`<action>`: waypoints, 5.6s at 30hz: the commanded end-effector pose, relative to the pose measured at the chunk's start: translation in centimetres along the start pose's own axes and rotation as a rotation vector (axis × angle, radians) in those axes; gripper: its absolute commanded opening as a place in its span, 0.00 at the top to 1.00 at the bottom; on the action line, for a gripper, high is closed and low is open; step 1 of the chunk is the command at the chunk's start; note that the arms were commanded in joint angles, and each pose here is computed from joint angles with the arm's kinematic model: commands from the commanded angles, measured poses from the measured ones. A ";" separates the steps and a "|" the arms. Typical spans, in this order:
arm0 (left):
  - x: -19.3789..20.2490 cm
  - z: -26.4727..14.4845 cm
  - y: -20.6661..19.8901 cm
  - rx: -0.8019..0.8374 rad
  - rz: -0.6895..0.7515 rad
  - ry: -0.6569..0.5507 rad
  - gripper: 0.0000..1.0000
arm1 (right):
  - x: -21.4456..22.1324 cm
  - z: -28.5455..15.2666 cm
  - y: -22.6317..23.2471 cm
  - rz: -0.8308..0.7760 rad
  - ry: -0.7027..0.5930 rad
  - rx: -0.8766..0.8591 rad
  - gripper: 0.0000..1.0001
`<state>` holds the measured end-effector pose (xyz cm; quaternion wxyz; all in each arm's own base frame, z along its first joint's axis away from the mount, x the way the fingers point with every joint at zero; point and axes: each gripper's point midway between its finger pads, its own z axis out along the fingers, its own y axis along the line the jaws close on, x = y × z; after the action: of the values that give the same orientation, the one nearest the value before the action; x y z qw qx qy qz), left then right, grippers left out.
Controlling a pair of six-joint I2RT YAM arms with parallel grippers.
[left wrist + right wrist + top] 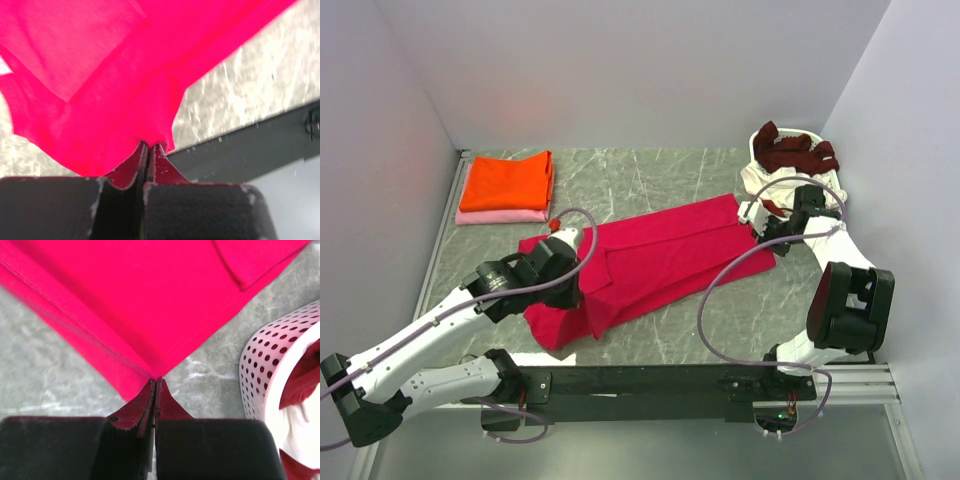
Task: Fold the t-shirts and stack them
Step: Fold the tshirt
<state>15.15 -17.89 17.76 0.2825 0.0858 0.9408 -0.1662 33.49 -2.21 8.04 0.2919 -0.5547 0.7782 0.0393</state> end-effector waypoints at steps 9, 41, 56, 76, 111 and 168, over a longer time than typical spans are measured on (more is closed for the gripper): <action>-8.4 1.0 3.1 -0.068 -0.056 -0.237 1.00 | -2.4 1.9 -4.8 0.189 -0.075 0.122 1.00; -15.6 6.0 7.1 -0.130 -0.024 -0.219 1.00 | 0.5 5.7 -6.6 0.357 0.050 0.173 1.00; -17.8 8.1 8.4 -0.147 -0.048 -0.215 1.00 | 0.7 6.2 -6.3 0.369 0.064 0.169 1.00; -18.8 18.2 12.6 -0.208 -0.105 -0.035 0.80 | -5.0 2.1 -6.0 0.363 -0.104 0.244 0.57; -2.6 9.4 17.1 -0.356 -0.721 -0.151 0.45 | -1.7 0.2 0.0 0.727 -0.245 -0.012 0.48; 1.8 7.9 14.6 -0.310 -0.785 0.080 0.99 | 4.4 4.2 -3.4 0.973 -0.017 -0.007 0.48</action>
<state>21.11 -6.84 6.01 0.1584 -0.3231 0.9276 -0.1008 35.31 -4.92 2.91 0.2329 -0.1301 0.9422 0.2026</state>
